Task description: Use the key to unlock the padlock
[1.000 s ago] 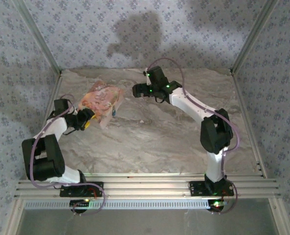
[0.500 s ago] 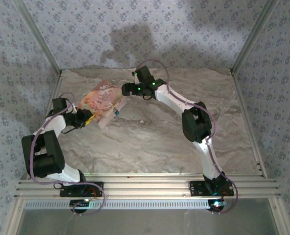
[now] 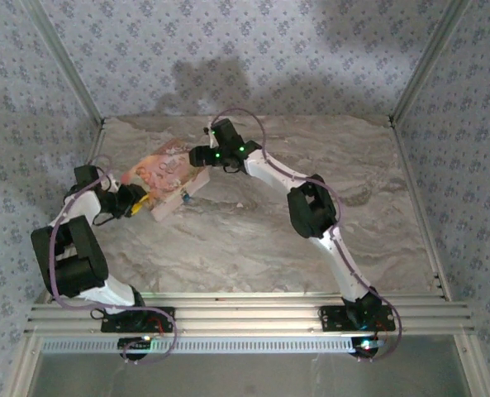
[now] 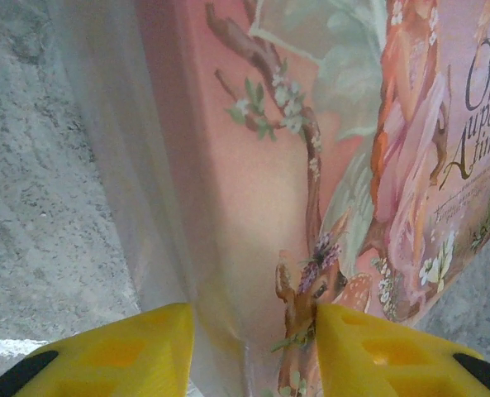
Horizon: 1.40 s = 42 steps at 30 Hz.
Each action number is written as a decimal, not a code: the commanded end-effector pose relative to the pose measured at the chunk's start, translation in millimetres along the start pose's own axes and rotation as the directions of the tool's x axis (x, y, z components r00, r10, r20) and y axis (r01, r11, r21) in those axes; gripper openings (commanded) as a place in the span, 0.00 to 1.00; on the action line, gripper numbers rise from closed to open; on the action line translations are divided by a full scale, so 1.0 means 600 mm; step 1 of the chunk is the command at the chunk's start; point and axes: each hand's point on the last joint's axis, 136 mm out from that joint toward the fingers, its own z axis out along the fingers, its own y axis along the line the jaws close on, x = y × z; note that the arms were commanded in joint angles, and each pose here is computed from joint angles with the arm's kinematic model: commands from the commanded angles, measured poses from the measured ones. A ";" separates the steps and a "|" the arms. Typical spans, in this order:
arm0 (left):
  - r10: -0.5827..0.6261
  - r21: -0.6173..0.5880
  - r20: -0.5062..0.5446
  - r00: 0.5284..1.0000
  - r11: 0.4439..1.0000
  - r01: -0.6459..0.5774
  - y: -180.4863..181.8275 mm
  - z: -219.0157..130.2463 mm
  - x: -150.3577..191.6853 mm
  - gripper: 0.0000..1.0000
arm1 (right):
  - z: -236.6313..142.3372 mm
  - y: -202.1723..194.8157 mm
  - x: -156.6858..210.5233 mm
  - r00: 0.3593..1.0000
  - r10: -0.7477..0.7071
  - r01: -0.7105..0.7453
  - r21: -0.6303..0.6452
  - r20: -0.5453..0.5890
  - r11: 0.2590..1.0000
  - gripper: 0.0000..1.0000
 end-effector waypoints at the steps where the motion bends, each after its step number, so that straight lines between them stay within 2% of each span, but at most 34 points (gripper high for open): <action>1: -0.038 -0.085 -0.046 0.998 0.996 0.034 0.039 0.012 0.017 0.43 | 0.019 0.029 0.007 1.000 -0.008 0.008 -0.065 -0.005 0.998 0.63; 5: -0.031 -0.072 -0.047 0.998 0.997 0.028 0.033 0.012 0.014 0.43 | 0.018 0.035 0.029 0.999 -0.022 0.019 -0.070 -0.043 0.997 0.50; 10: -0.010 -0.044 -0.060 0.998 0.999 0.007 0.013 0.019 0.013 0.43 | -0.007 0.019 0.062 0.996 -0.032 0.029 -0.034 -0.080 0.999 0.47; 18: 0.100 -0.029 -0.118 0.988 0.994 -0.105 -0.052 0.072 0.032 0.44 | -0.083 -0.024 0.105 0.992 -0.029 0.034 0.045 -0.127 0.998 0.48; 24: 0.210 -0.012 -0.166 0.963 0.977 -0.215 -0.128 0.141 0.047 0.45 | -0.162 -0.077 0.117 0.990 0.018 0.002 0.142 -0.140 0.990 0.47; 29: 0.275 0.008 -0.183 0.944 0.961 -0.278 -0.180 0.183 0.049 0.46 | -0.204 -0.104 0.119 0.989 0.057 -0.032 0.180 -0.135 0.983 0.47; 35: 0.304 0.018 -0.173 0.937 0.952 -0.305 -0.203 0.190 0.043 0.47 | -0.231 -0.104 0.111 0.990 0.061 -0.035 0.204 -0.124 0.978 0.50; 39: 0.331 0.005 -0.165 0.929 0.942 -0.335 -0.204 0.181 0.039 0.49 | -0.254 -0.105 0.084 0.993 0.063 -0.041 0.220 -0.096 0.975 0.54; 42: 0.359 -0.001 -0.176 0.917 0.931 -0.365 -0.205 0.175 0.038 0.51 | -0.269 -0.098 0.058 0.997 0.033 -0.020 0.179 -0.066 0.984 0.60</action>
